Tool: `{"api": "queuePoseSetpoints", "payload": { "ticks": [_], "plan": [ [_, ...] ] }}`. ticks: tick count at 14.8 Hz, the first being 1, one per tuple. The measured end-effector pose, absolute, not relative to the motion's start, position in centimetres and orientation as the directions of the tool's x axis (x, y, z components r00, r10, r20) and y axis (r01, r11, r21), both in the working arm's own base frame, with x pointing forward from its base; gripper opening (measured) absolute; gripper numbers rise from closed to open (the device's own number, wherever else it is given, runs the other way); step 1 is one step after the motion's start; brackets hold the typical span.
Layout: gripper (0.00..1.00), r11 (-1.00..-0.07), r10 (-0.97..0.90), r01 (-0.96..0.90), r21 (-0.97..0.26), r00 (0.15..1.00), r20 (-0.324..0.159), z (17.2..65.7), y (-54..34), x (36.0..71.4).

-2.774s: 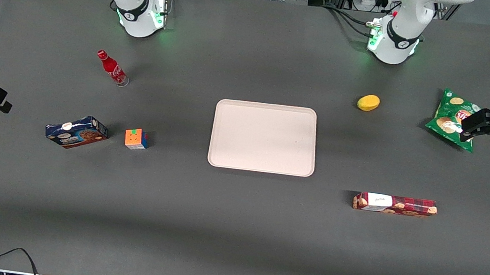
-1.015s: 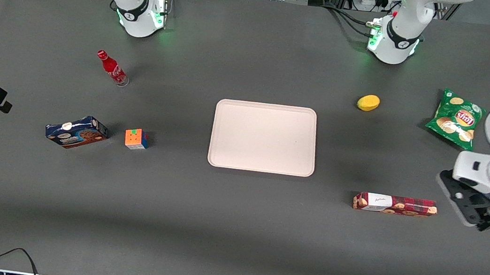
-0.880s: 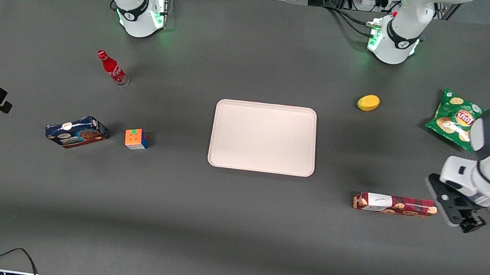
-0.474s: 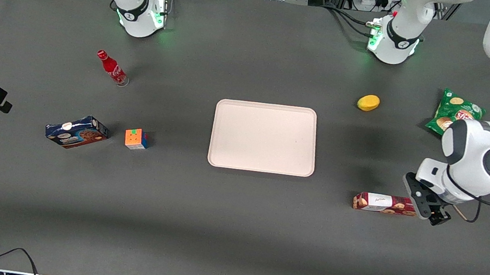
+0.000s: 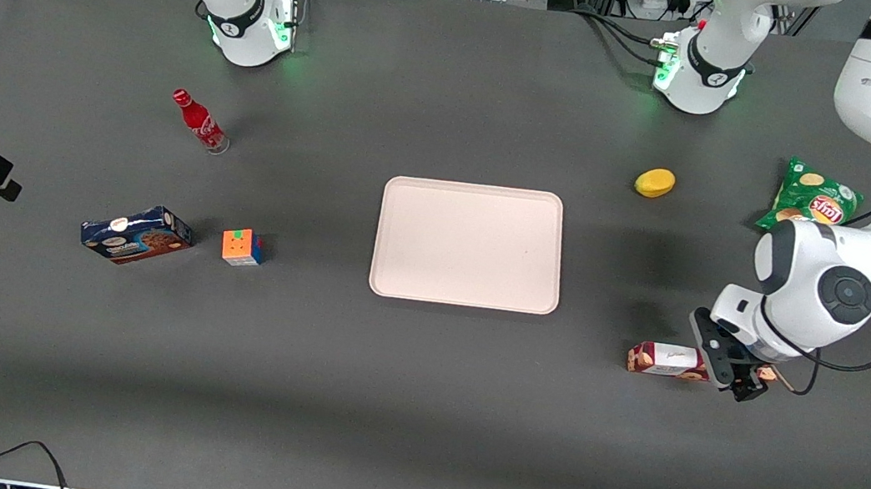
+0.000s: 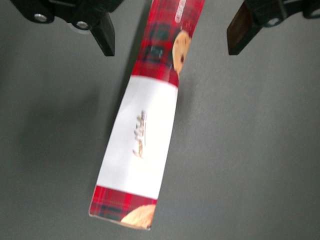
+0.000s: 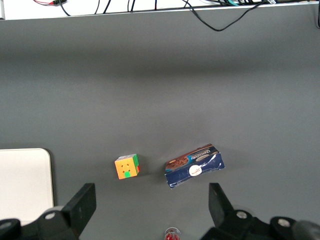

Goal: Place red cookie box on tray
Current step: 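Close the left gripper on the cookie box end and tilt it upright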

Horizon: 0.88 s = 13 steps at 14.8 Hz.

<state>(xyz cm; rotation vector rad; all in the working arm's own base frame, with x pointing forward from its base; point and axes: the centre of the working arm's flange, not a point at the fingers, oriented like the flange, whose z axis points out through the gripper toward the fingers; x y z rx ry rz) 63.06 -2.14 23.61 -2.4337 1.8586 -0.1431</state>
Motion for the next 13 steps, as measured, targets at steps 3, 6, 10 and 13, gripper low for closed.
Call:
{"api": "queuePoseSetpoints", "payload": {
  "ticks": [3,6,10,13],
  "plan": [
    [1.0,-0.258,-0.966,-0.96,-0.109,0.256,0.032,22.3,-2.8,63.0],
    [0.81,-0.269,-0.963,-0.958,-0.098,0.265,0.049,21.4,-3.6,62.8],
    [0.38,-0.27,-0.962,-0.958,-0.096,0.266,0.052,21.2,-3.7,62.8],
    [0.25,-0.269,-0.963,-0.958,-0.099,0.265,0.052,21.3,-3.7,62.9]
  ]
}}
